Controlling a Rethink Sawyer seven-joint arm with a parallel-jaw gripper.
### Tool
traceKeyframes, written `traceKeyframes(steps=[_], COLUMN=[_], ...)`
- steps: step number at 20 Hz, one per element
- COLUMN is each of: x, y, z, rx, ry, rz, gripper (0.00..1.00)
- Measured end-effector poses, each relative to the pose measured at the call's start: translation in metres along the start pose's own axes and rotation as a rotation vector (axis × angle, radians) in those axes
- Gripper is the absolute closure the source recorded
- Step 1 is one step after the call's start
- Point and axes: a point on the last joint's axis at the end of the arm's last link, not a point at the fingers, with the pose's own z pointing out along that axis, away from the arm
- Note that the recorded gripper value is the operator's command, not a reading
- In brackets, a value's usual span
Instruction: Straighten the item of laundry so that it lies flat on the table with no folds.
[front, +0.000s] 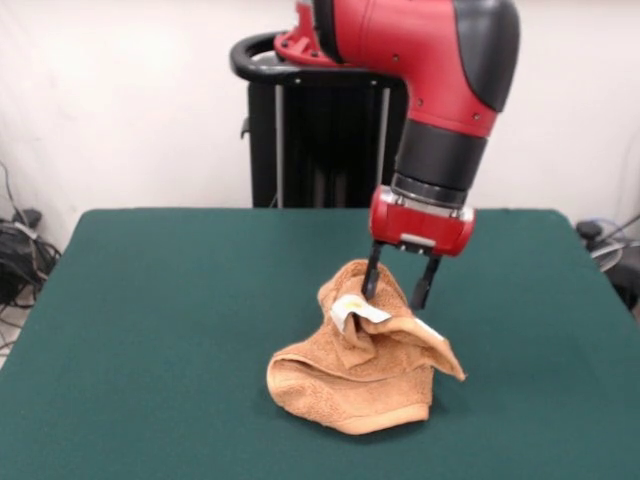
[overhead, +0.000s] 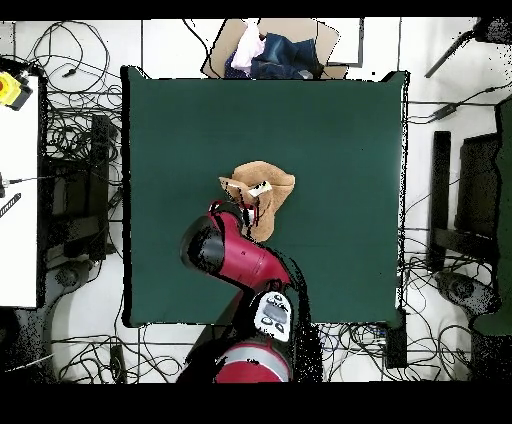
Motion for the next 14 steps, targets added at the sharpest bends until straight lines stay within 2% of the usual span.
traceKeyframes(steps=[14], x=[-0.010], y=[-0.018], z=[0.026], rx=[0.029], ry=[-0.028], rz=[0.022], gripper=[0.00])
